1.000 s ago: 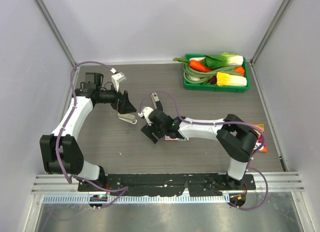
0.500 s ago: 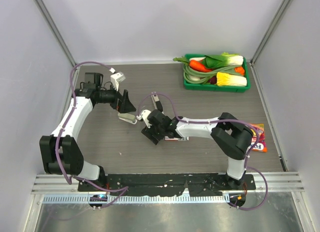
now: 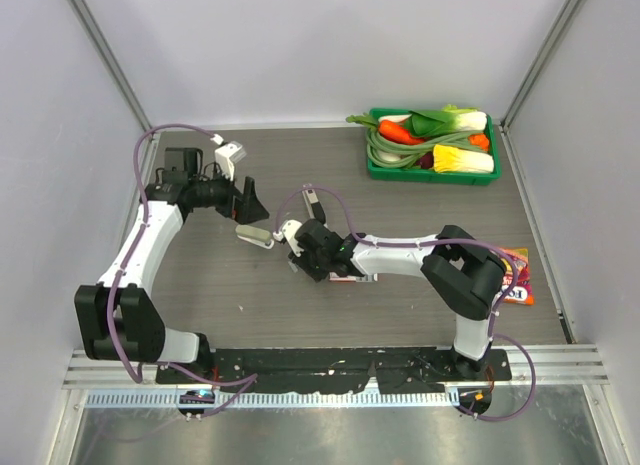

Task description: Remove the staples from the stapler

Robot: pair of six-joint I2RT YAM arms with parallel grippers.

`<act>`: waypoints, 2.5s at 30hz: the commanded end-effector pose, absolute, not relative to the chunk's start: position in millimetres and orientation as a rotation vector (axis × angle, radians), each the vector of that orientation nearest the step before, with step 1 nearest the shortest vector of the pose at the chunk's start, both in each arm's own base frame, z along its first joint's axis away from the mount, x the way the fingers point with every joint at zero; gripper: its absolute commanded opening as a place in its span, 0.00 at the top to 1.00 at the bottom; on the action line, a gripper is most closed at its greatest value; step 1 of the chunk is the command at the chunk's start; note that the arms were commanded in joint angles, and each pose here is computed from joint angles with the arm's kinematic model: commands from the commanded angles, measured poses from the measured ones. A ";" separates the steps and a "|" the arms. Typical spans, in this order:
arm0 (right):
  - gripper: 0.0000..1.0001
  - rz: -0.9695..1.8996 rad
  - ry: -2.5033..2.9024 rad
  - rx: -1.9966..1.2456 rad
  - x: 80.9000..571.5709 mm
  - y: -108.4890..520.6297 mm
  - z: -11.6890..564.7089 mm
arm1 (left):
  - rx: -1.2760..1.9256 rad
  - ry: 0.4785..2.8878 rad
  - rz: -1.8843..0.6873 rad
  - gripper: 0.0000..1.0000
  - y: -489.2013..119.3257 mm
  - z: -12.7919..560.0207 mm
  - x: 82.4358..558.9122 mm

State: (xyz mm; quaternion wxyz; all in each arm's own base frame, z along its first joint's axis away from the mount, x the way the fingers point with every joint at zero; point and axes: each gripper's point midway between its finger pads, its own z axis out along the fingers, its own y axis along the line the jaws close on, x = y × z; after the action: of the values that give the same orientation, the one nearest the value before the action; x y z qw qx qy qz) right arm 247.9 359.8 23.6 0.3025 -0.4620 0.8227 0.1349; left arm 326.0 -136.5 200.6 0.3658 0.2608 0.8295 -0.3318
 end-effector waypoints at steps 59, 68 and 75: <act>0.50 0.364 2.150 -0.705 265.2 403.1 59.7 | 0.869 2.104 -0.689 0.00 -146.2 181.0 296.0; 0.51 0.280 2.174 -0.715 268.0 399.4 46.3 | 0.859 2.103 -0.688 0.00 -146.3 179.1 297.4; 0.57 0.311 2.180 -0.737 263.5 402.3 42.8 | 0.851 2.104 -0.695 0.00 -146.9 181.2 297.0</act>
State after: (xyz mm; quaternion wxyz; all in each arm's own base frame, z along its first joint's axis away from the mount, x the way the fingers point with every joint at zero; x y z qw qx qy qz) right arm 256.9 391.4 26.6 0.3779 -0.2957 0.8703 0.1109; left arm 287.8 -143.1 162.1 0.3457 0.3320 0.8361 -0.2667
